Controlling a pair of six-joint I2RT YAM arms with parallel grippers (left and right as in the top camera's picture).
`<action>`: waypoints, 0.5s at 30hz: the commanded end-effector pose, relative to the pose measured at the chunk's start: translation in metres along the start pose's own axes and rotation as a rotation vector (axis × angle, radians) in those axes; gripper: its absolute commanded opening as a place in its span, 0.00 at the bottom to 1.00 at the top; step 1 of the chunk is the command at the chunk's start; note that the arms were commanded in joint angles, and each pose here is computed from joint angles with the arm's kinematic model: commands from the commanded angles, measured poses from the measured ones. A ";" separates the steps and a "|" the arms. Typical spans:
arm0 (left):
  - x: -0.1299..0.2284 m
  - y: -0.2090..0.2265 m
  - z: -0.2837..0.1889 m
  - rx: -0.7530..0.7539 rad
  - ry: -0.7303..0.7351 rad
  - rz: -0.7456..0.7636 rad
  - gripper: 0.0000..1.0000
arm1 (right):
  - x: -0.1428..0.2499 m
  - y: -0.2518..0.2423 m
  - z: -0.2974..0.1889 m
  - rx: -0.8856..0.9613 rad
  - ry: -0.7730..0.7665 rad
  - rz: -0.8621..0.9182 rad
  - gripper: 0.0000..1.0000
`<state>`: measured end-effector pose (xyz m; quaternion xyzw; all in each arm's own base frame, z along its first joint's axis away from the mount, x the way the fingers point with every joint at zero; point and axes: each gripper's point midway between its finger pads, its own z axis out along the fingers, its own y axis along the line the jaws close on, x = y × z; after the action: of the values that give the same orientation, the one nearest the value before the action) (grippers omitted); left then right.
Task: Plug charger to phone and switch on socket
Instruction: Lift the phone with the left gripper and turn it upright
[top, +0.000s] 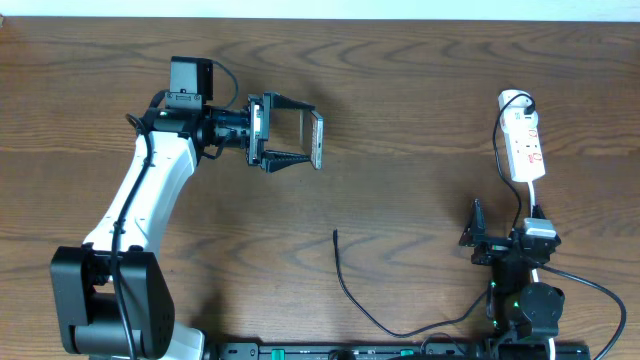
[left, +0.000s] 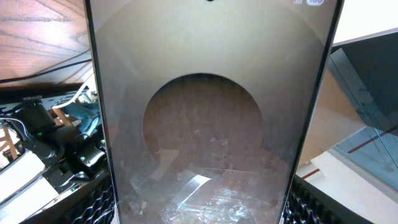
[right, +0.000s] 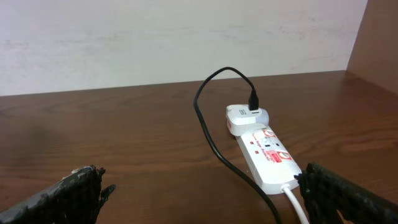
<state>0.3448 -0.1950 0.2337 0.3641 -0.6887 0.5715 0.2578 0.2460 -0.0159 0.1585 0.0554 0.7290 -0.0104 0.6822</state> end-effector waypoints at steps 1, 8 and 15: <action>0.024 -0.013 -0.004 0.018 0.060 0.057 0.07 | 0.001 0.000 0.000 0.003 0.002 -0.012 0.99; 0.023 -0.013 -0.004 0.018 0.057 0.064 0.07 | 0.001 0.000 0.000 0.003 0.002 -0.012 0.99; 0.023 -0.013 -0.004 0.018 0.057 0.062 0.08 | 0.001 0.000 0.000 0.003 0.002 -0.012 0.99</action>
<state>0.3448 -0.1950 0.2337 0.3641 -0.6887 0.5715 0.2578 0.2460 -0.0159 0.1585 0.0554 0.7290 -0.0104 0.6822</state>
